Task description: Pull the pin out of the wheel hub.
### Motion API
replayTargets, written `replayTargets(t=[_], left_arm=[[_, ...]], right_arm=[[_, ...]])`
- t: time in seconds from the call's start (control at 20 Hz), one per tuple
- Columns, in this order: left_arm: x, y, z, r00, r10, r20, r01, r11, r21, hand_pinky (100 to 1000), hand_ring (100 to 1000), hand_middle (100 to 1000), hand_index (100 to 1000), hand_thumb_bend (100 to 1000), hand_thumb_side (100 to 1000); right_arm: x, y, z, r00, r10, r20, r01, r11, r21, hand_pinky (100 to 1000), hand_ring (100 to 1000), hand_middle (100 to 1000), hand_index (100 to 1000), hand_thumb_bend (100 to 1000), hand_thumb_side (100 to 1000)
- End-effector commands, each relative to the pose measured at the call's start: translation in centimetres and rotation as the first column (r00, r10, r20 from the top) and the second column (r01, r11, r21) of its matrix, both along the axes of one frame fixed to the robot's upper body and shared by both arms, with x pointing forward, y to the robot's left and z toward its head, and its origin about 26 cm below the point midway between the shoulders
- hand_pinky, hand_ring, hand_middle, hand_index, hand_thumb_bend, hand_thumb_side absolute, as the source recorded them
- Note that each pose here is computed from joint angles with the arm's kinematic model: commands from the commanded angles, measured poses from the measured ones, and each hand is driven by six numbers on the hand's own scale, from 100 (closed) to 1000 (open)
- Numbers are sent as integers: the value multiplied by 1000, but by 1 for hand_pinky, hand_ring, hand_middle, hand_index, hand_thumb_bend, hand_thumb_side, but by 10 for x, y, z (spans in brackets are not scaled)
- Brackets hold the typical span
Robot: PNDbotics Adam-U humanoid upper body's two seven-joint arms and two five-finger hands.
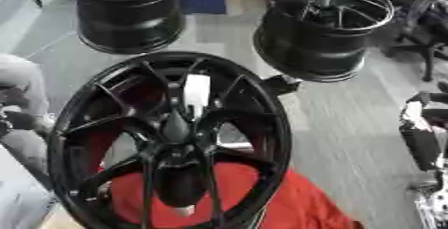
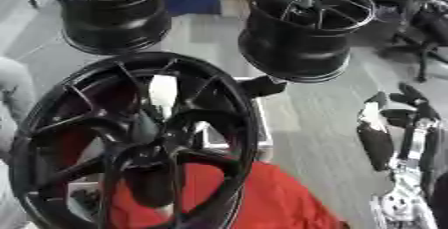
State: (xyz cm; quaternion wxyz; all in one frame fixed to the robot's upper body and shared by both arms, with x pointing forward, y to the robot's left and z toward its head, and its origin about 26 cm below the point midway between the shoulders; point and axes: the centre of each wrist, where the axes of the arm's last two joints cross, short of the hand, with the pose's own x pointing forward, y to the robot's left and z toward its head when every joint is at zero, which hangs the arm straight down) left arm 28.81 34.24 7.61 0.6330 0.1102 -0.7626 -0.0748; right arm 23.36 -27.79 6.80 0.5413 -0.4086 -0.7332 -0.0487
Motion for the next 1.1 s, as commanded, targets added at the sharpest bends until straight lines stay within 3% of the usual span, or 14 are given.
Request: replayTargets(t=[0.05, 0.4, 0.7, 0.9, 1.1], left_arm=[[1, -1, 10, 1000, -9, 30, 9, 1000, 16, 579, 556, 639, 784, 100, 801], [1, -1, 10, 999, -16, 28, 15, 1000, 22, 579, 556, 639, 784, 100, 802], [1, -2, 10, 999, -24, 24, 24, 999, 27, 579, 556, 639, 784, 100, 805], [2, -3, 11, 999, -35, 26, 34, 999, 32, 579, 556, 639, 784, 100, 806], [4, -5, 13, 999, -43, 32, 42, 998, 36, 579, 557, 639, 784, 100, 804]], right_arm=[[0, -3, 9, 1000, 7, 27, -7, 1000, -18, 620, 593, 676, 831, 100, 504], [0, -20, 18, 998, 50, -24, -52, 989, -139, 630, 595, 684, 842, 100, 470], [10, -44, 48, 973, 189, -133, -224, 911, -346, 654, 605, 704, 869, 100, 365], [22, -52, 81, 912, 335, -237, -408, 799, -441, 668, 614, 722, 887, 100, 285], [38, -47, 122, 803, 483, -348, -595, 629, -500, 681, 623, 744, 910, 100, 227]])
